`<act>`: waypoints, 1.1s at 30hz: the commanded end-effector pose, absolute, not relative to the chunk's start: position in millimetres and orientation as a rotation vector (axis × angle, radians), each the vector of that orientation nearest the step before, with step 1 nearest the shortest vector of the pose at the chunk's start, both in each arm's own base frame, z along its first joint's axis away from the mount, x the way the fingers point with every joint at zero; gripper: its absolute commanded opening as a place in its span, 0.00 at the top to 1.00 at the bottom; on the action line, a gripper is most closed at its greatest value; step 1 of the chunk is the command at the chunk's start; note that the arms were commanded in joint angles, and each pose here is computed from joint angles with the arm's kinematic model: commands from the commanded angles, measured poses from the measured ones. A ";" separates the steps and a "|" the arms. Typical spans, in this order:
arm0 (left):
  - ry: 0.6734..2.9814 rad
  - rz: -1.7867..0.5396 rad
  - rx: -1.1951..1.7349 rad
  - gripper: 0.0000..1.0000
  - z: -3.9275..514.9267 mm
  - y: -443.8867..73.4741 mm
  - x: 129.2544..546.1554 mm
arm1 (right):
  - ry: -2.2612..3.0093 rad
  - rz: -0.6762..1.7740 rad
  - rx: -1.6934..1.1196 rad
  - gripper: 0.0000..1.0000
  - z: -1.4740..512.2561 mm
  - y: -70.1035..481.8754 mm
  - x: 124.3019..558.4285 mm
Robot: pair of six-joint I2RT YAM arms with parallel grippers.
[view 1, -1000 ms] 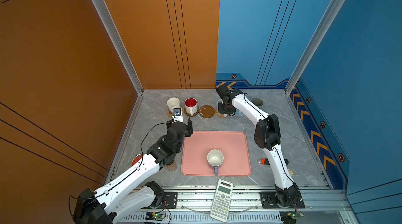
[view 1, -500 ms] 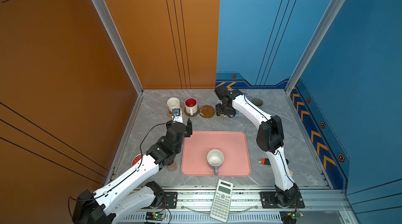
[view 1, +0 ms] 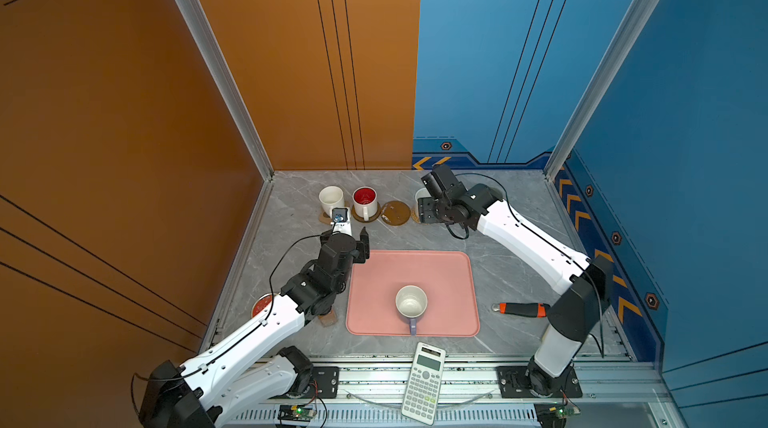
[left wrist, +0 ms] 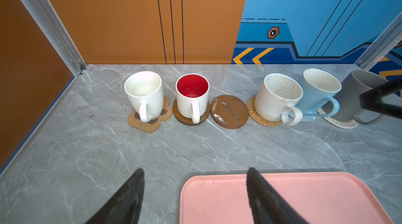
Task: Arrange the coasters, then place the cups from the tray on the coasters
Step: 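Move the left gripper over the lavender-handled mug while the right arm draws back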
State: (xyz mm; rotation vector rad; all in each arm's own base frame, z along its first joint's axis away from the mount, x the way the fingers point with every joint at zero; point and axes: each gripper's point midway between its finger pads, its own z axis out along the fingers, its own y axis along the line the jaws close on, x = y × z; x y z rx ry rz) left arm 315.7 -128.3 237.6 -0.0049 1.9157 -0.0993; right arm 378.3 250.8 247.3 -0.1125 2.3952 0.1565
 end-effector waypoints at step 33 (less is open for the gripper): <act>2.399 -0.383 0.718 0.22 163.3 -239.6 172.1 | 1.914 0.151 0.229 0.00 270.8 182.1 336.1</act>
